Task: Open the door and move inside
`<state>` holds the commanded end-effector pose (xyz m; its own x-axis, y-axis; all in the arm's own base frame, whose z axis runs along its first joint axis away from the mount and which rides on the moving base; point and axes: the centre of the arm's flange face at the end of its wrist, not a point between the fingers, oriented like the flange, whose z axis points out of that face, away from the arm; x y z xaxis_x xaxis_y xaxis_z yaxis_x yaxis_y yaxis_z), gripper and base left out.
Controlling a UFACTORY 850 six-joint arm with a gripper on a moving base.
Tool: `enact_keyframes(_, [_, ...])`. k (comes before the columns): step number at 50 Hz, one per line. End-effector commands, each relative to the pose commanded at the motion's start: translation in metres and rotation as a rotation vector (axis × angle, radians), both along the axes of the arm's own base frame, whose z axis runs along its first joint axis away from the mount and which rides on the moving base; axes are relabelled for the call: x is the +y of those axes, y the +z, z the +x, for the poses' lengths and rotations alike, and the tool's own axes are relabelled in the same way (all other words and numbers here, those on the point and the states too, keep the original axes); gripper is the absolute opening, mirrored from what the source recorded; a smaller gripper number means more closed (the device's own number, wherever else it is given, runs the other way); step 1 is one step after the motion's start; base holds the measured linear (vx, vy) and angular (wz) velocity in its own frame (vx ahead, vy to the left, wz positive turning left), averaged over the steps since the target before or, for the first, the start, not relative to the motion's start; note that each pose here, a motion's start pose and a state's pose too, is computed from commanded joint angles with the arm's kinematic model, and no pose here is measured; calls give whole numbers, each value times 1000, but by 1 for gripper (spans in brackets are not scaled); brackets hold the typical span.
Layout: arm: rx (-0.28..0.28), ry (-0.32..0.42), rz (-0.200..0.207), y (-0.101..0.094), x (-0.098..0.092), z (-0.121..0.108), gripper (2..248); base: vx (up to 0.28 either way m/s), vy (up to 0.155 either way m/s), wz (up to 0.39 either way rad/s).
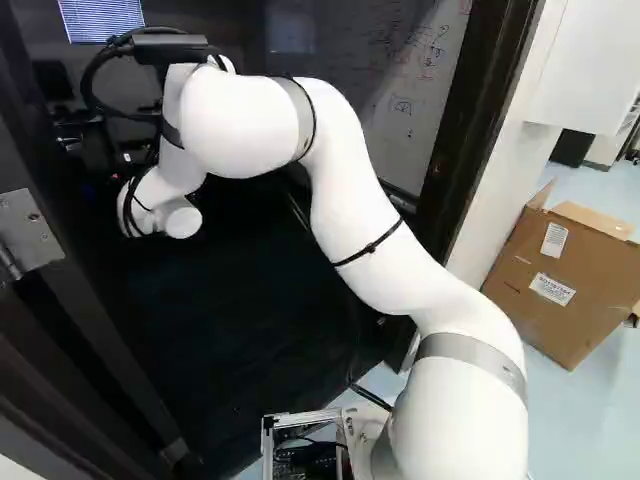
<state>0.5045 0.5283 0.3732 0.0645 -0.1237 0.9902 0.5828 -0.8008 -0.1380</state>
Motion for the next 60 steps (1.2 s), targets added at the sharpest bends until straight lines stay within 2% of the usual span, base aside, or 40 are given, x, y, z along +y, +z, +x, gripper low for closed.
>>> enact_keyframes(34, [101, -176, 19, 10, -73, -12, 247, 0, 0, 0])
enact_keyframes(60, [123, -223, 0, 16, -120, -22, 247, 0, 0, 0])
